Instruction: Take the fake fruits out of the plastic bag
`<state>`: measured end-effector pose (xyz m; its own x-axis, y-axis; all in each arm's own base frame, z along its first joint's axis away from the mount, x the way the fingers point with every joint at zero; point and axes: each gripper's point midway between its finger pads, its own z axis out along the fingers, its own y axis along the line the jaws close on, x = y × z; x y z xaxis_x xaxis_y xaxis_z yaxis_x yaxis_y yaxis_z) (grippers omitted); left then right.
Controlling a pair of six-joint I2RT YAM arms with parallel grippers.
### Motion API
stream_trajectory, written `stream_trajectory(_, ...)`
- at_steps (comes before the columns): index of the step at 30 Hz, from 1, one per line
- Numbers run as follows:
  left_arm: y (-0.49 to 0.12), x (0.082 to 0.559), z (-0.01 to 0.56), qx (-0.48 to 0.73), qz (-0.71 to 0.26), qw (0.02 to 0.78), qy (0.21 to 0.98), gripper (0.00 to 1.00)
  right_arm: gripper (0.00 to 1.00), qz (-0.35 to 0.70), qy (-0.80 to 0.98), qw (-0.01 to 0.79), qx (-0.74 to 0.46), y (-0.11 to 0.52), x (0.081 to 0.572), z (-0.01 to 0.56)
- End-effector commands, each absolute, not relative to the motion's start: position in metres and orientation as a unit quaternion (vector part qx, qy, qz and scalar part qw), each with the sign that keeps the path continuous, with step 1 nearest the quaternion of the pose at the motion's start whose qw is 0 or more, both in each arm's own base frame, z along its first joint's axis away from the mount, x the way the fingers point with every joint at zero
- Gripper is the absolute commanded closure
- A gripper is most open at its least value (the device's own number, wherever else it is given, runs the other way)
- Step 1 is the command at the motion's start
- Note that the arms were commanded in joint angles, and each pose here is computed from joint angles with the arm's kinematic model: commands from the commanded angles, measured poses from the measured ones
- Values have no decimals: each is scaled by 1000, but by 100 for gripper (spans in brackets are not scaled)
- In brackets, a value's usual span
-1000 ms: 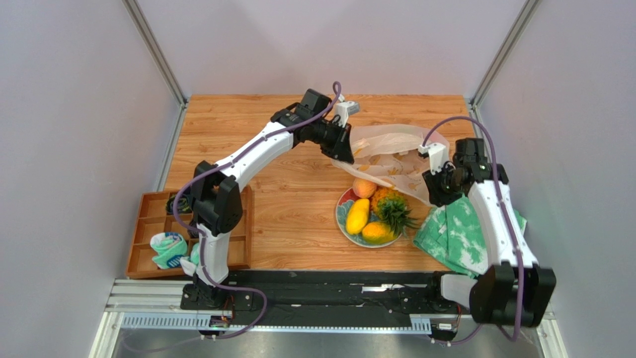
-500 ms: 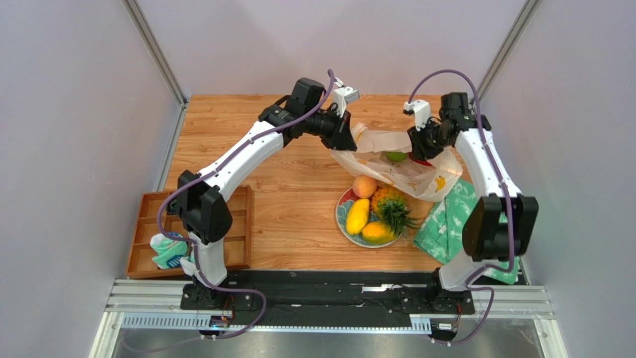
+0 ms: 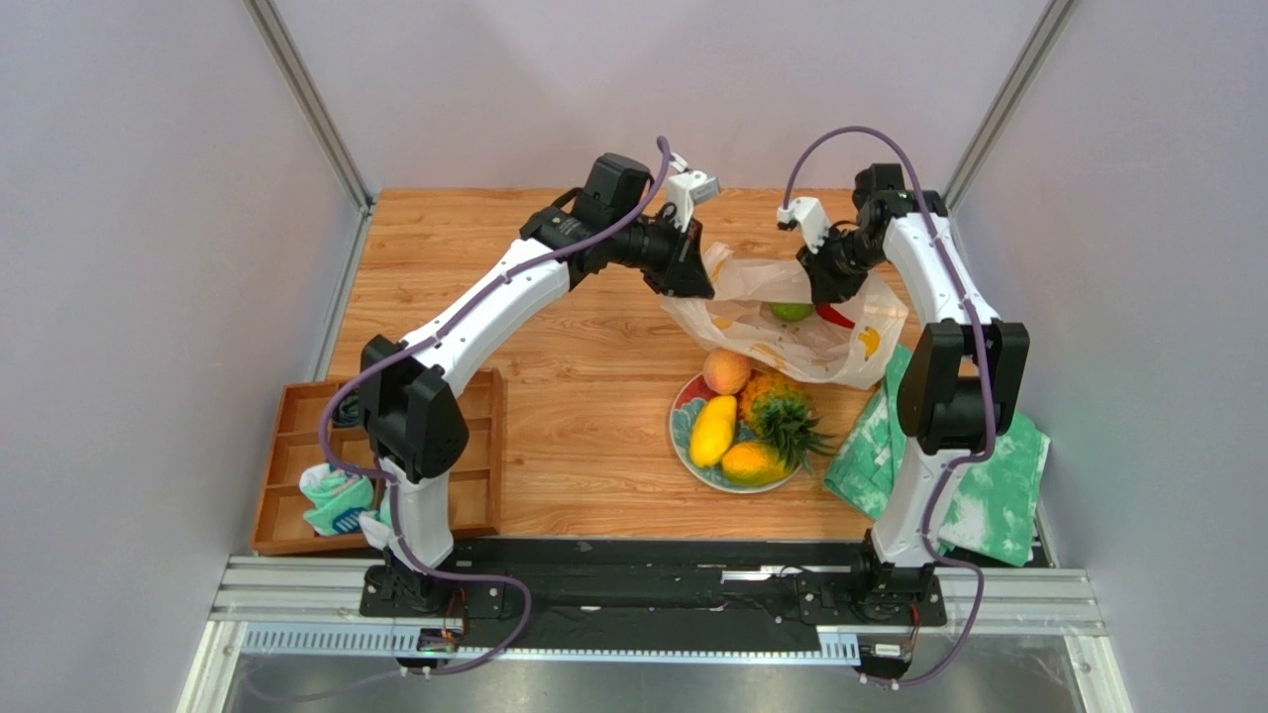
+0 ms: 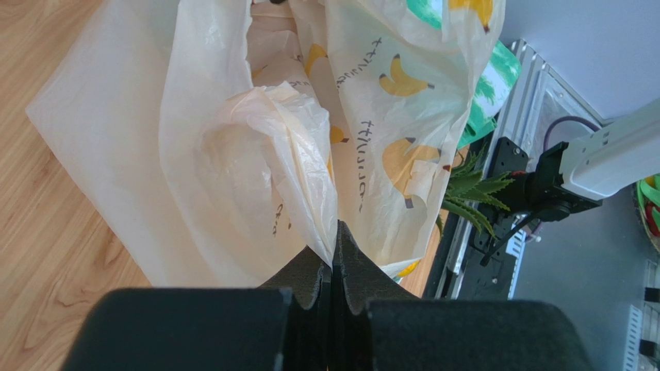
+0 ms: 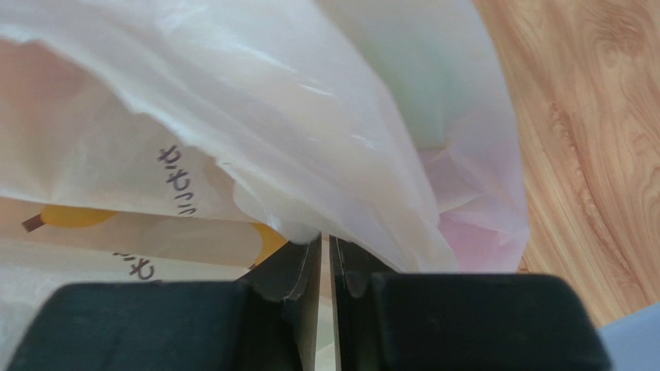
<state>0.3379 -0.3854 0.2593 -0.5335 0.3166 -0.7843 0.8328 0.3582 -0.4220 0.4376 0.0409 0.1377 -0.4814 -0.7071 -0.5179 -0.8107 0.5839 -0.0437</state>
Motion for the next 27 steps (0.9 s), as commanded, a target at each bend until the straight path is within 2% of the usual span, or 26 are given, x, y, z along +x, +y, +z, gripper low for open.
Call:
stream_trajectory(1,-394,347,281,375,-433,332,749,100,87,117,809,253,-518,59,407,162)
stream_trajectory(5,-392,352,283,351,-452,322,754,100,88,82,778,263,-564,57,390,163)
stream_trajectory(8,-391,352,286,352,-453,325,752,100,90,32,754,268,-599,57,395,155)
stream_trajectory(11,-391,350,289,354,-457,324,748,100,92,-27,742,251,-620,51,420,138)
stream_trajectory(12,-390,350,291,354,-458,326,747,100,93,-60,744,272,-608,49,442,139)
stream_trajectory(13,-390,348,289,354,-458,324,748,100,94,-90,755,258,-596,39,459,127)
stream_trajectory(17,-387,345,291,356,-458,327,746,100,95,-115,762,248,-587,34,502,120)
stream_trajectory(23,-384,341,293,361,-453,333,744,100,94,-135,749,261,-594,32,530,125)
stream_trajectory(27,-385,339,294,365,-453,334,742,100,93,-235,745,297,-549,7,560,135)
